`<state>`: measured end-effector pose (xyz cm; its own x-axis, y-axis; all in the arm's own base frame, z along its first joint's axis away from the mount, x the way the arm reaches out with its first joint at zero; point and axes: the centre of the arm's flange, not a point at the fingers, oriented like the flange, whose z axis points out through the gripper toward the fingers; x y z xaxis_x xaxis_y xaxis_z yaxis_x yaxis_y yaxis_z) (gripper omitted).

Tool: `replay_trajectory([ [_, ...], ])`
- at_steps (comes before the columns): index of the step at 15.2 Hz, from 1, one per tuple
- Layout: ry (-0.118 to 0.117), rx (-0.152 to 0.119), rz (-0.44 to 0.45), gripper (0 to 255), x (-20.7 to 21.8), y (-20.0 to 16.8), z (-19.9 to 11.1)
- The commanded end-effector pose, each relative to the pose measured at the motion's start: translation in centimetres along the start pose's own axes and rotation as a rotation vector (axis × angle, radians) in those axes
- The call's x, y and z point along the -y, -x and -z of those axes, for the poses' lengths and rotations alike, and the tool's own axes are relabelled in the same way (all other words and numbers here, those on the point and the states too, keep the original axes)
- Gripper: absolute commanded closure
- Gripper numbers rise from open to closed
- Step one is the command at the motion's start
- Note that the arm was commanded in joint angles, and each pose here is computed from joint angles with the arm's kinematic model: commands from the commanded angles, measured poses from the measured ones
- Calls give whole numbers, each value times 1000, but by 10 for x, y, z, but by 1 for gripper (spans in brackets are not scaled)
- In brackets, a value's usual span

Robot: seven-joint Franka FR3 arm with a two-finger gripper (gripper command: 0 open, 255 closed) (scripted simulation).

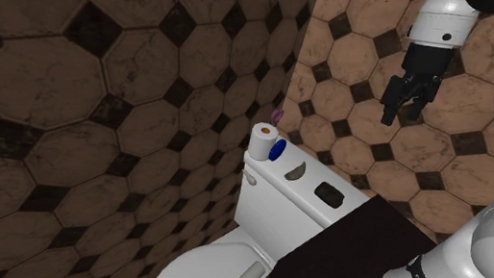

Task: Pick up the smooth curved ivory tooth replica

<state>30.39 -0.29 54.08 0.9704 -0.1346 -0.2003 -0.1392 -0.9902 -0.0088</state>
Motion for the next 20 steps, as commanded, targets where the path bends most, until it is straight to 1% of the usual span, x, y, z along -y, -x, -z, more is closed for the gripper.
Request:
replay_trajectory([
  [1,0,0,0,0,0,0,0],
  [11,-17,-45,-386,0,29,-72,-100],
  [20,-32,-85,-734,0,31,-147,-188],
])
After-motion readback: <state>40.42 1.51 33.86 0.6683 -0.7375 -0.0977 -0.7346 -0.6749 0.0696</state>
